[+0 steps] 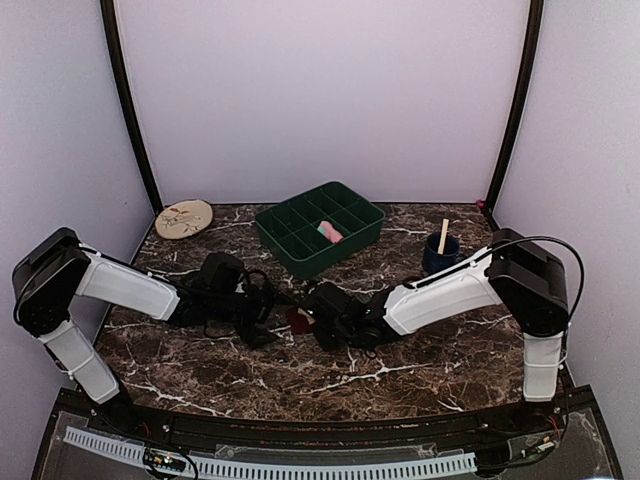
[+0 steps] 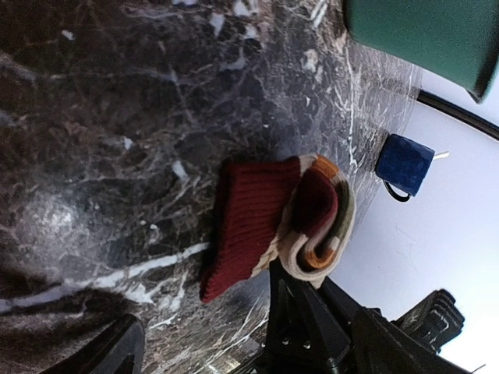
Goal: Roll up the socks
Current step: Roll the sock at the center of the board.
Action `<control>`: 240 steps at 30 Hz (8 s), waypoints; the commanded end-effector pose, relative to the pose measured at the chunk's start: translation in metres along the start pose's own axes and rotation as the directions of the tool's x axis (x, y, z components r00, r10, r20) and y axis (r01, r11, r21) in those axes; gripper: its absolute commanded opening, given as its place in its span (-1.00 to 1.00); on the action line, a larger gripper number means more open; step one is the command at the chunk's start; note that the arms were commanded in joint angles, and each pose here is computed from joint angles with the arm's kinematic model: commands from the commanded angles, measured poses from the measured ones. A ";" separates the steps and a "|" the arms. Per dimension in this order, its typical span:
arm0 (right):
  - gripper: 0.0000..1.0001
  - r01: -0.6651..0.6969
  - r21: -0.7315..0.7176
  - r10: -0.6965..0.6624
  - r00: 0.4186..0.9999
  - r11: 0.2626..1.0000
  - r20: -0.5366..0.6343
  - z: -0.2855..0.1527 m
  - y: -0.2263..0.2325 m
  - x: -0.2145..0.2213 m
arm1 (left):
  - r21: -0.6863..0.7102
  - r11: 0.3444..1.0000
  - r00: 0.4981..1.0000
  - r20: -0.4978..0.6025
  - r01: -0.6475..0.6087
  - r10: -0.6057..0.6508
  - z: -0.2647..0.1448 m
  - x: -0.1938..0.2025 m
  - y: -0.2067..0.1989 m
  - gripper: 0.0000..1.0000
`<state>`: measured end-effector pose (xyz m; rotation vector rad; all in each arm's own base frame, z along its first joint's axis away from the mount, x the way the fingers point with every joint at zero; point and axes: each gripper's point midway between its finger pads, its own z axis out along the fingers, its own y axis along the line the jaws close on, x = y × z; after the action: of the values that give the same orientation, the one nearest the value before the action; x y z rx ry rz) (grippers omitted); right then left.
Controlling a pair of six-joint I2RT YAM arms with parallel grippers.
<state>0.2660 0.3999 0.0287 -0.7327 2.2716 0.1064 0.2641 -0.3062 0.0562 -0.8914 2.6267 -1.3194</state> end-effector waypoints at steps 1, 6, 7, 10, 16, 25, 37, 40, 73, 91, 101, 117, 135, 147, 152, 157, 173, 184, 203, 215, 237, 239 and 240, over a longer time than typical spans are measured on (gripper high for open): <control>-1.00 0.033 0.042 -0.033 0.999 0.999 -0.005 -0.004 -0.011 0.016 | 0.028 0.994 0.994 -0.016 0.109 -0.109 0.001 -0.008 -0.008 0.93; -1.00 0.036 0.040 -0.037 0.999 0.999 0.034 -0.012 -0.015 0.014 | 0.067 0.996 0.998 0.039 0.053 -0.056 -0.008 -0.017 -0.016 0.98; -1.00 0.038 0.038 -0.040 0.998 0.999 0.042 -0.013 -0.016 0.014 | 0.084 0.996 0.997 0.076 0.016 -0.023 -0.013 -0.021 -0.021 0.98; -1.00 0.044 0.046 -0.047 0.997 0.998 0.055 -0.016 -0.021 0.013 | 0.150 0.981 0.980 0.178 -0.120 0.092 -0.036 -0.026 -0.042 0.98; -1.00 0.051 0.046 -0.055 0.995 0.998 0.085 -0.022 -0.024 0.011 | 0.434 0.884 0.971 0.222 -0.176 0.085 -0.055 -0.024 -0.055 0.98; -1.00 0.091 0.043 -0.094 0.992 0.995 0.079 -0.019 -0.021 0.010 | 0.628 0.759 0.982 0.175 -0.169 0.074 -0.060 -0.010 -0.056 0.98; -1.00 0.094 0.055 -0.098 0.992 0.994 0.085 -0.013 -0.020 0.003 | -0.574 0.401 0.184 0.399 -0.714 0.899 -0.123 -0.030 -0.116 0.98; -1.00 0.111 0.058 -0.115 0.990 0.992 0.083 -0.011 -0.018 0.000 | -0.510 0.566 0.351 0.460 -0.647 0.816 -0.118 -0.049 -0.085 0.91; -1.00 0.167 -0.021 -0.162 0.974 0.986 0.157 -0.005 0.014 -0.028 | -0.010 0.934 0.918 -0.190 -0.357 0.349 0.020 -0.008 -0.053 0.89; -1.00 0.192 -0.078 -0.175 0.966 0.978 0.192 -0.005 0.037 -0.045 | -0.009 0.958 0.938 -0.208 -0.287 0.279 0.026 -0.016 -0.055 -0.18; -1.00 0.160 -0.098 -0.146 0.980 0.982 0.132 0.000 0.038 -0.033 | -0.039 0.937 0.927 -0.164 -0.347 0.337 0.030 -0.028 -0.058 -1.00; -0.37 -0.167 -0.304 0.166 0.986 0.938 -0.028 -0.005 0.022 -0.010 | 0.122 0.863 0.854 -0.130 -0.490 0.503 0.054 -0.056 -0.064 -1.00; -0.20 -0.350 -0.523 0.432 0.901 0.777 0.040 -0.024 -0.005 -0.058 | 0.253 0.849 0.814 -0.255 -0.464 0.521 0.057 -0.059 -0.048 -1.00; -0.14 -0.446 -0.583 0.539 0.842 0.679 -0.017 0.015 -0.006 -0.079 | 0.297 0.844 0.809 -0.268 -0.448 0.523 0.050 -0.062 -0.039 -1.00; -0.14 -0.485 -0.597 0.572 0.819 0.639 -0.053 0.026 -0.002 -0.076 | 0.297 0.845 0.809 -0.272 -0.445 0.521 0.050 -0.065 -0.034 -1.00; -0.16 -0.513 -0.598 0.588 0.805 0.616 -0.084 0.036 0.002 -0.069 | 0.305 0.848 0.812 -0.277 -0.433 0.514 0.051 -0.067 -0.031 -1.00; -0.78 -0.591 -0.609 0.645 0.746 0.529 -0.164 0.055 0.013 -0.063 | 0.301 0.867 0.829 -0.287 -0.397 0.479 0.052 -0.072 -0.028 -0.90; -1.00 -0.577 -0.554 0.611 0.778 0.600 -0.148 0.047 0.003 -0.065 | 0.198 0.899 0.894 -0.148 -0.391 0.422 0.019 -0.094 -0.044 0.00; -1.00 -0.476 -0.642 0.217 0.870 0.601 -0.442 -0.038 0.029 -0.003 | 0.140 0.879 0.880 -0.078 -0.456 0.469 -0.022 -0.074 -0.038 0.18; -1.00 -0.478 -0.662 0.126 0.853 0.578 -0.506 -0.046 0.036 0.021 | 0.143 0.872 0.851 -0.192 -0.468 0.488 0.006 0.002 -0.010 0.08; -1.00 -0.470 -0.660 0.122 0.856 0.585 -0.502 -0.038 0.035 0.015 | 0.073 0.847 0.789 -0.328 -0.527 0.519 -0.013 0.037 -0.001 0.18; -1.00 -0.470 -0.661 0.121 0.856 0.585 -0.502 -0.038 0.034 0.016 | 0.064 0.843 0.785 -0.334 -0.534 0.522 -0.018 0.037 0.000 0.22; -1.00 -0.471 -0.661 0.120 0.856 0.585 -0.503 -0.038 0.034 0.016 | 0.063 0.842 0.785 -0.332 -0.535 0.523 -0.020 0.037 0.000 0.26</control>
<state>0.2099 0.4079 0.0373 -0.7908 2.7552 1.2680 0.2359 -0.3186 0.0592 0.0426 2.8172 -1.3697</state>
